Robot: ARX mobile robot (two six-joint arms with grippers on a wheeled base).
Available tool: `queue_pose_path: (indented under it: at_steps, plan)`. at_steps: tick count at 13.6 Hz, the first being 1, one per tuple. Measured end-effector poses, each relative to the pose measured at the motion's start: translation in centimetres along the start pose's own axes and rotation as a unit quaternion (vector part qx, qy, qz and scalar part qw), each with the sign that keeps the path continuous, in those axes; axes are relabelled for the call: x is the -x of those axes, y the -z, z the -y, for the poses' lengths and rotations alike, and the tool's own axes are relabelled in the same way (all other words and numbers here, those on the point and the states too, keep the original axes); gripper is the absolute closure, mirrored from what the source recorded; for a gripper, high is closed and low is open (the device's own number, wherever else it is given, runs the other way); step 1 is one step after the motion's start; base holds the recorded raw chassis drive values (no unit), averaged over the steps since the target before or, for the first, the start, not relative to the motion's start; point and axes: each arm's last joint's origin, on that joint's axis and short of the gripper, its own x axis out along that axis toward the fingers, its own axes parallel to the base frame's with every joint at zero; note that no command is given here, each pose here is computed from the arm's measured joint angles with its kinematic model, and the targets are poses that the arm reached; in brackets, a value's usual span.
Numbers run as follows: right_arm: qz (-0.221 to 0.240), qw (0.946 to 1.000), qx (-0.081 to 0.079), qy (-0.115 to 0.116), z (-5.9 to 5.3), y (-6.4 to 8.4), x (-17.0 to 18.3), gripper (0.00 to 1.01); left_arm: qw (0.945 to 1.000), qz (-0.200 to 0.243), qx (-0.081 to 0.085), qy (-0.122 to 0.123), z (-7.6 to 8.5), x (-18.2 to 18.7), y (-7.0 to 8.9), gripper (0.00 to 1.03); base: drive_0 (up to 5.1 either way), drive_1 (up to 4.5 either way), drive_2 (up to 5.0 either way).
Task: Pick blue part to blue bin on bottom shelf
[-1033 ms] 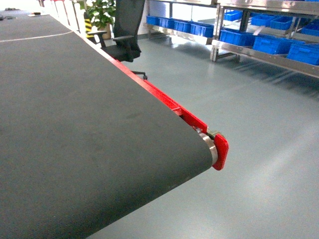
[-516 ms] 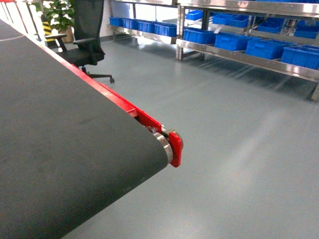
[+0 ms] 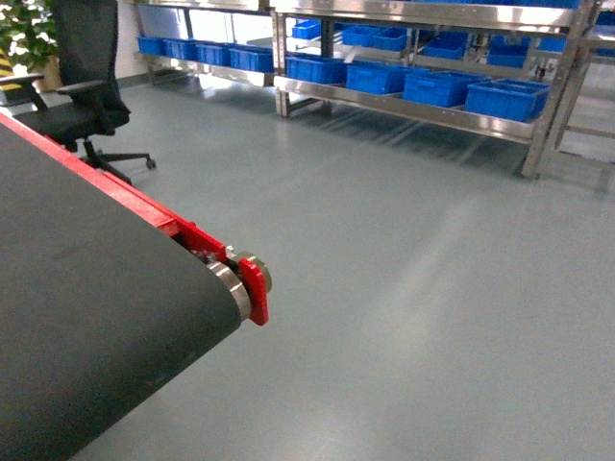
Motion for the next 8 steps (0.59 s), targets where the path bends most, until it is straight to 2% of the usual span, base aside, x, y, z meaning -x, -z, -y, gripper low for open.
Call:
queue_pose_path:
  at_steps: [8]
  plan:
    - [0.0, 1.0, 0.0, 0.0, 0.0, 0.0, 0.0, 0.03, 1.0, 0.0, 0.0, 0.0, 0.0, 0.0, 0.0, 0.59, -1.6, -1.6, -1.6]
